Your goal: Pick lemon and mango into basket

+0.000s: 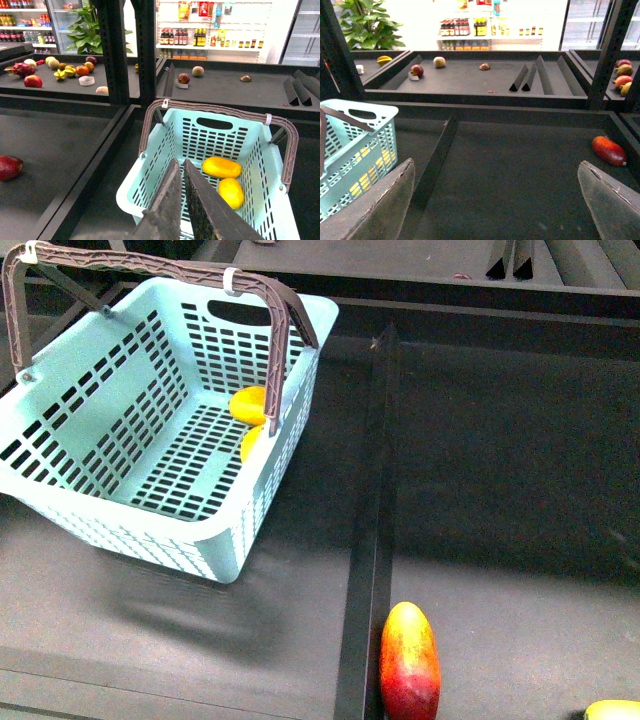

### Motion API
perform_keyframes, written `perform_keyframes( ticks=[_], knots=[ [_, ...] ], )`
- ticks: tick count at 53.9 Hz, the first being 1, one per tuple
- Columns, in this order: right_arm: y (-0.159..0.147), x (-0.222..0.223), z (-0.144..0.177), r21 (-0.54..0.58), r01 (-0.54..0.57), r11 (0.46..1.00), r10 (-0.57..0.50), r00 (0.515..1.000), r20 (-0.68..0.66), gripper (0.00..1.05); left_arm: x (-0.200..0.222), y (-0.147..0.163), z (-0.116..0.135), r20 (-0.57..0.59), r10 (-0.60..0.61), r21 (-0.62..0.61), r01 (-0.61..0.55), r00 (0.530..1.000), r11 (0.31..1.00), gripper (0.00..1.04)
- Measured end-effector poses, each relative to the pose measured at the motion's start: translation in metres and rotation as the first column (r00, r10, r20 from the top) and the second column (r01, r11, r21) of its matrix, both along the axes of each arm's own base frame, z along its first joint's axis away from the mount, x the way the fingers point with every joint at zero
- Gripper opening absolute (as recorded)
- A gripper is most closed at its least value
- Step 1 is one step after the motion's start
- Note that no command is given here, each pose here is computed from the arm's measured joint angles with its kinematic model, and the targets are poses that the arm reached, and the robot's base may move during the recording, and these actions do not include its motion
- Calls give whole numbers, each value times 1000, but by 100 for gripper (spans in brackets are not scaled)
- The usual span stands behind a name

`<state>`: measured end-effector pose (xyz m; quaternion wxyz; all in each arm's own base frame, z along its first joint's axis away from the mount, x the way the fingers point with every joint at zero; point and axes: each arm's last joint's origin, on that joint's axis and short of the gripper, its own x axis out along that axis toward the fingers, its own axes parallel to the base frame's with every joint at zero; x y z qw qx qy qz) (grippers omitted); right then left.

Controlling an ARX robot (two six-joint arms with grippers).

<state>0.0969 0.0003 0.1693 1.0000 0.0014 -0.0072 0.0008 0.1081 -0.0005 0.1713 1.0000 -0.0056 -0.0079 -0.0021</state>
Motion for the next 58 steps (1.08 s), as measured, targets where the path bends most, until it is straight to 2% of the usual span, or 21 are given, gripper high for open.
perform_keyframes(
  ticks=[4,36,43,49,52,58],
  knots=[
    [0,0,0,0,0,1000,0,1000,0,96,-6,0,-4,-33,0,1,0,999,1000,4],
    [0,0,0,0,0,1000,0,1000,-1,96,-11,0,-3,-5,0,0,0,1000,1000,4],
    [0,0,0,0,0,1000,0,1000,-1,96,-11,0,-3,-5,0,0,0,1000,1000,36],
    [0,0,0,0,0,1000,0,1000,-1,96,-11,0,-3,-5,0,0,0,1000,1000,57],
    [0,0,0,0,0,1000,0,1000,-1,96,-11,0,-3,-5,0,0,0,1000,1000,73],
    [0,0,0,0,0,1000,0,1000,-1,96,-11,0,-3,-5,0,2,0,1000,1000,100]
  ],
)
